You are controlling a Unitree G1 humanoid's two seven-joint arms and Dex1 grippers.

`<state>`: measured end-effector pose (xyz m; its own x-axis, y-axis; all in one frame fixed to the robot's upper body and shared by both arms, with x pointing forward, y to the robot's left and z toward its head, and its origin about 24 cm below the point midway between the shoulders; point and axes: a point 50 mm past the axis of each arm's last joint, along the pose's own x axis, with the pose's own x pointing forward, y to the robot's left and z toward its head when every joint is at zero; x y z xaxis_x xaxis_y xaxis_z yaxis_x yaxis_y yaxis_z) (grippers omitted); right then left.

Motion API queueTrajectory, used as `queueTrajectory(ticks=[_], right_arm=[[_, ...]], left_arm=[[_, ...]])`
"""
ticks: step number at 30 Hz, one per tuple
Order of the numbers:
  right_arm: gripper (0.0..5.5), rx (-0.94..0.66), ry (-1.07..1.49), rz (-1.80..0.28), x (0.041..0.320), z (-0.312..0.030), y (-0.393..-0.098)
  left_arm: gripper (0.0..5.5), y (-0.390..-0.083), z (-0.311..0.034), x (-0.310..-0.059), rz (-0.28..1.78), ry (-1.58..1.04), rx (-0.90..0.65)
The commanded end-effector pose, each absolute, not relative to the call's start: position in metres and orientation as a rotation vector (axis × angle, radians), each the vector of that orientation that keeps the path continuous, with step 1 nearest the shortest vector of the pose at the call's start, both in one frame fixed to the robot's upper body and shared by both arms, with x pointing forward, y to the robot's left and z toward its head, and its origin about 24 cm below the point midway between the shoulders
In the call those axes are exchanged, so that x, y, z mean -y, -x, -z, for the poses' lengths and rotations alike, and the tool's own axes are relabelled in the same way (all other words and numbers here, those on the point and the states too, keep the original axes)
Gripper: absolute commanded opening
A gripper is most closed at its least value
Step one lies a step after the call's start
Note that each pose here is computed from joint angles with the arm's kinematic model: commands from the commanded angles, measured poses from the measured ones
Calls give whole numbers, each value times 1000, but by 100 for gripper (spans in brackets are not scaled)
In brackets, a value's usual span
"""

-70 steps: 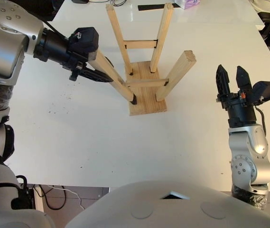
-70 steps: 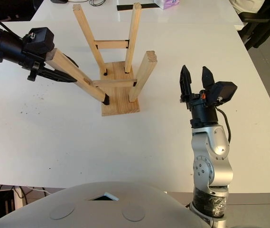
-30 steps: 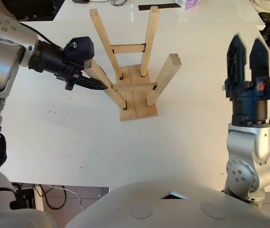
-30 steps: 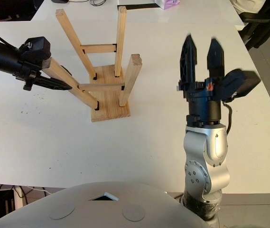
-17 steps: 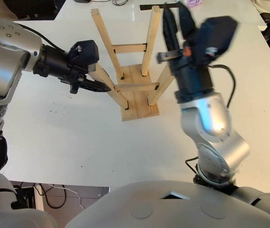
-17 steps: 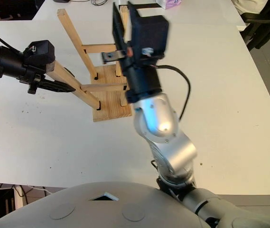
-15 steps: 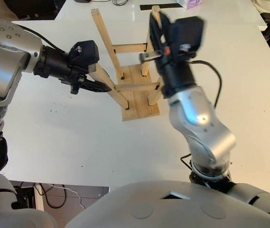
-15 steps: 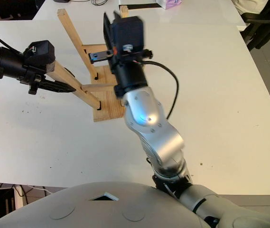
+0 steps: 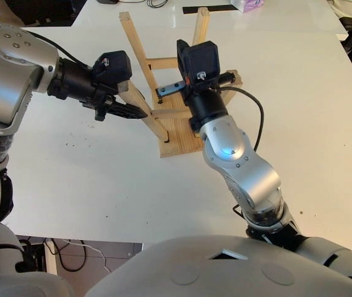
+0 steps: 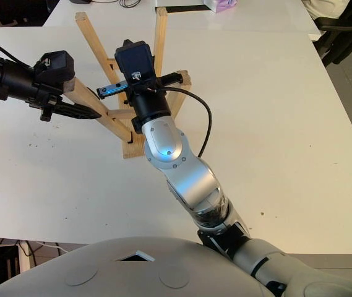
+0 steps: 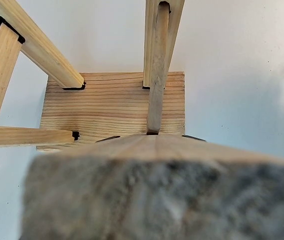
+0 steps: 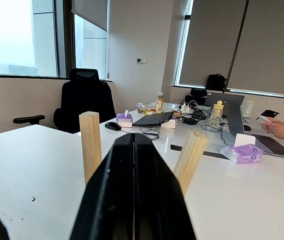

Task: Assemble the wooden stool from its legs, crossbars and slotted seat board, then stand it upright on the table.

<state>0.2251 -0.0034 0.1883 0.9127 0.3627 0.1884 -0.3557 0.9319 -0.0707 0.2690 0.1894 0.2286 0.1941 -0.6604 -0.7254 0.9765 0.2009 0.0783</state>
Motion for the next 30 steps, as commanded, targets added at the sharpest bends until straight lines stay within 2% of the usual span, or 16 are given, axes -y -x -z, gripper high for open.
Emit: queueTrajectory(ticks=[1,3,5,10,13,18,20,21,24,26,30], right_arm=[[0,-193,-20,-411,-3,-121,-208],[0,-213,-13,-415,-1,-117,-204],[0,-160,18,-401,2,-124,-207],[0,194,150,-346,12,-177,-222],[0,386,49,-378,9,-216,-213],[0,448,-95,-369,19,-240,-205],[0,425,-136,-395,18,-241,-203],[0,343,-182,-429,15,-233,-203],[0,70,-162,-508,10,-188,-193],[0,-47,-84,-536,12,-163,-180],[0,-123,-56,-456,14,-145,-181]], left_arm=[[204,-269,-225,-180,1313,-629,-624],[204,-269,-226,-179,1317,-623,-627],[204,-270,-225,-179,1317,-622,-629],[204,-269,-222,-180,1307,-616,-640],[204,-269,-220,-181,1303,-613,-641],[204,-266,-218,-180,1305,-602,-648],[204,-266,-216,-180,1300,-596,-650],[204,-265,-216,-180,1297,-594,-651],[204,-265,-216,-180,1294,-590,-652],[204,-265,-216,-179,1300,-593,-651],[204,-263,-216,-177,1322,-591,-661]])
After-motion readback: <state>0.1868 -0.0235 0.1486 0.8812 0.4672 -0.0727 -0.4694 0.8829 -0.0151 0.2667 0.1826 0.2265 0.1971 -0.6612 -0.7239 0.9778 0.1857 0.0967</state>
